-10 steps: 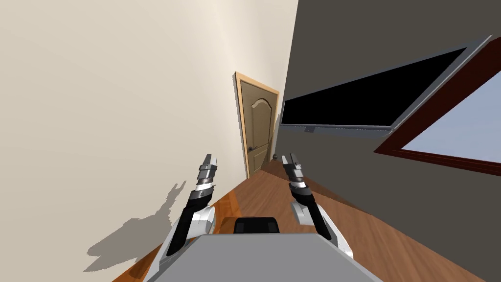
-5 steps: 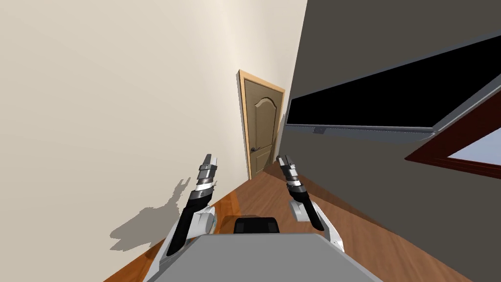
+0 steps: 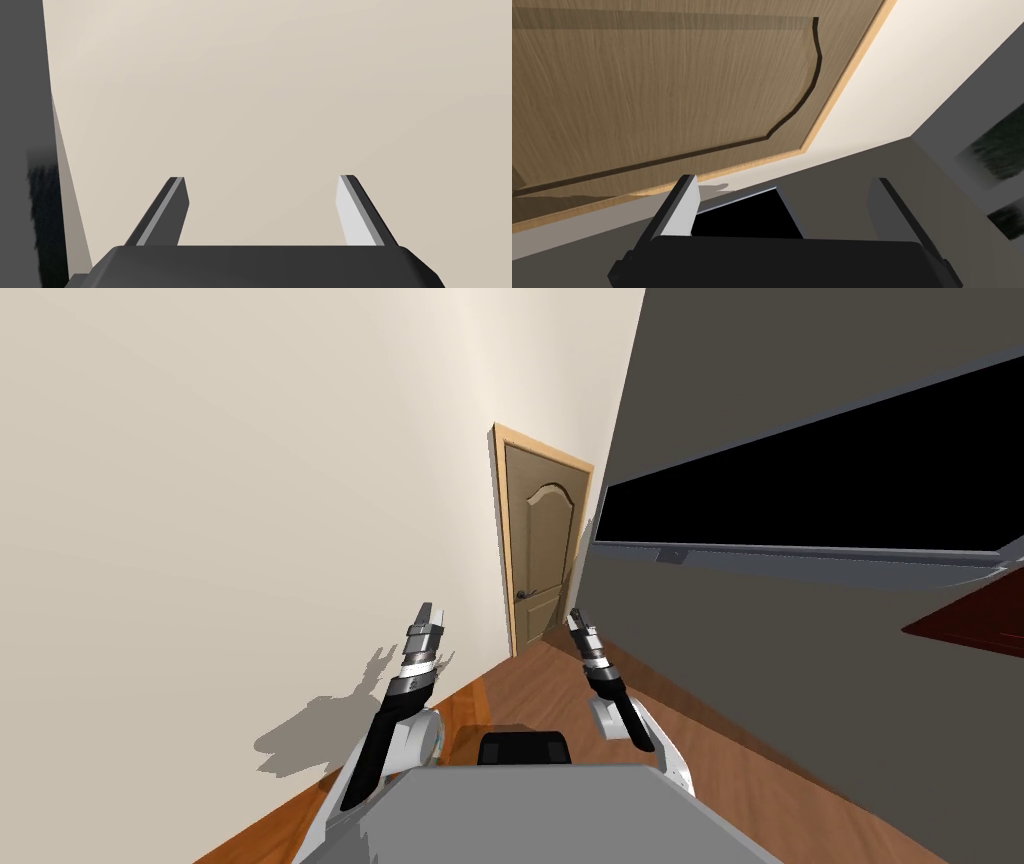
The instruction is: Pull the door open
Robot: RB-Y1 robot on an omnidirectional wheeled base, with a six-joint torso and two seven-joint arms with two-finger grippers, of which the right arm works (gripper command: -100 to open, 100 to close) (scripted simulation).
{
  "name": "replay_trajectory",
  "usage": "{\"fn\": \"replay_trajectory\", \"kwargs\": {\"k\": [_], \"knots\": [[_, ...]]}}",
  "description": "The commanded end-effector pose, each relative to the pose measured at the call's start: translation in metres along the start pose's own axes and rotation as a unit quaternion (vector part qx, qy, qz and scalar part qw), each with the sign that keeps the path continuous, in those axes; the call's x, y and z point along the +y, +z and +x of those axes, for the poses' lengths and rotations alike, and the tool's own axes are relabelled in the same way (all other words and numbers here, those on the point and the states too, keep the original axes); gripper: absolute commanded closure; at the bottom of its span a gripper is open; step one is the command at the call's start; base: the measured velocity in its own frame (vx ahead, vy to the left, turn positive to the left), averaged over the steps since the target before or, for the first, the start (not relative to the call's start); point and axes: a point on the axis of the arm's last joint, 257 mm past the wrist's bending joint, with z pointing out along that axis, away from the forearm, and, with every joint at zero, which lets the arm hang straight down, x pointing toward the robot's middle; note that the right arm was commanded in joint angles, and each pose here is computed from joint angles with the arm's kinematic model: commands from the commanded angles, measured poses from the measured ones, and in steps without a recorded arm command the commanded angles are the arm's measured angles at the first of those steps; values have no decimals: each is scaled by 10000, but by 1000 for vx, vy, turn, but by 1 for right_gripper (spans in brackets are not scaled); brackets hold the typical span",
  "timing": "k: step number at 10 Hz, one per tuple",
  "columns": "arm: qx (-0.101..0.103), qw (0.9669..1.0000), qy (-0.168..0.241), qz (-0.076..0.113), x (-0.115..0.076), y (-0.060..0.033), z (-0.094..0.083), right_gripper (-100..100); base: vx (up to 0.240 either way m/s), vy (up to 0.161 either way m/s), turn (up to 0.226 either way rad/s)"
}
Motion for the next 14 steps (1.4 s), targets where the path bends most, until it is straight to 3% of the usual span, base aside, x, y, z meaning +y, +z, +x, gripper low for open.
{"fn": "replay_trajectory", "kwargs": {"k": [1, 8, 11, 14], "knots": [[59, 9999, 35, 139, -162, -12, 3, -100, 72, -30, 191], [179, 9974, 102, 691, -722, -153, -34, -100, 62, -21, 100], [227, 9953, 119, 937, -963, -224, -68, -100, 59, -26, 111], [280, 9911, 126, 1296, -1299, -342, -141, -100, 68, -34, 141]]}}
